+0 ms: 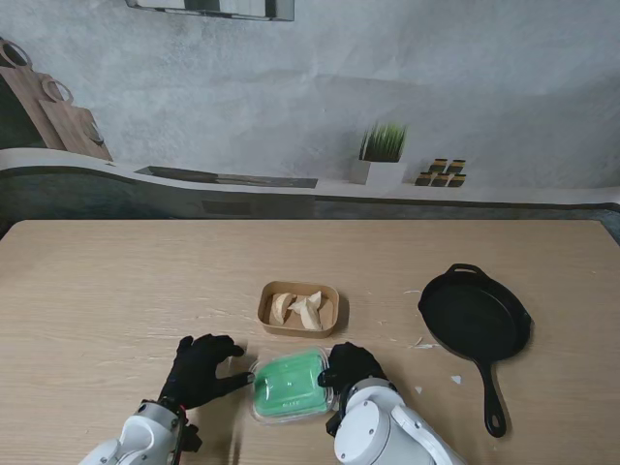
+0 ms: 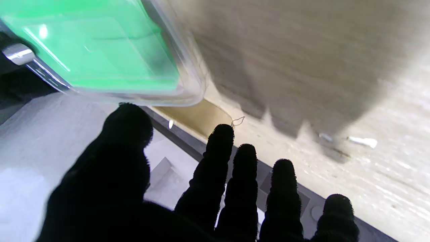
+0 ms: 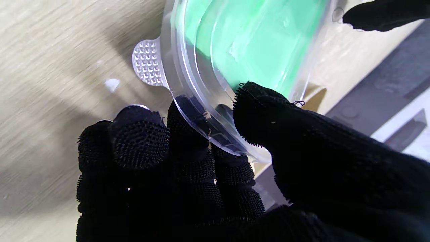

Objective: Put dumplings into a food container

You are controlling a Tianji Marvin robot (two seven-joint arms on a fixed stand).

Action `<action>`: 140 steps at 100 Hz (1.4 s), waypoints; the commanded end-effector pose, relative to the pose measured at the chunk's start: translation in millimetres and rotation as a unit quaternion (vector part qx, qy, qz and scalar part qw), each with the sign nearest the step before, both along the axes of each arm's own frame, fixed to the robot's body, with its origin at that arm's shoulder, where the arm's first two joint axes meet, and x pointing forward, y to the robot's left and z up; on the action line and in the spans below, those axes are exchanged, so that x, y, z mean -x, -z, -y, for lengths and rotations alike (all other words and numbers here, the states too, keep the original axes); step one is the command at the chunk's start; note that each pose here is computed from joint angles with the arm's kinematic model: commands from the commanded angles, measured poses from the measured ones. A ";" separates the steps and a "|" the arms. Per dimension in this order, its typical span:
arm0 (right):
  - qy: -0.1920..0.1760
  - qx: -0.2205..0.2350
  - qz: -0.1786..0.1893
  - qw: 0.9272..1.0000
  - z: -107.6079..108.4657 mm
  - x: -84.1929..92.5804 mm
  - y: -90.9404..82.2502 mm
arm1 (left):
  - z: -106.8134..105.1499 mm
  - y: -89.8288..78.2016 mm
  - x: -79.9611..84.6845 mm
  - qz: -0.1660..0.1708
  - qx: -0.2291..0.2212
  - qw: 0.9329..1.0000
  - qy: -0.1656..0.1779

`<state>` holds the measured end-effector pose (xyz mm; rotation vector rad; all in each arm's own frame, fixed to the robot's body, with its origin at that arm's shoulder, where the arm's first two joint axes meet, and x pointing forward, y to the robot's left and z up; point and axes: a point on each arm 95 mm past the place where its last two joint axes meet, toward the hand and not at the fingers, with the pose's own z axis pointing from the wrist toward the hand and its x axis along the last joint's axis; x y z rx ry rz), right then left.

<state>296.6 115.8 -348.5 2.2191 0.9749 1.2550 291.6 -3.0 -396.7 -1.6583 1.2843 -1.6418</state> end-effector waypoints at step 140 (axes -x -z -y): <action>0.075 -0.227 0.037 0.970 -32.7 -64.6 -63.8 | -23.0 -30.2 -23.3 0.095 0.069 0.991 -0.065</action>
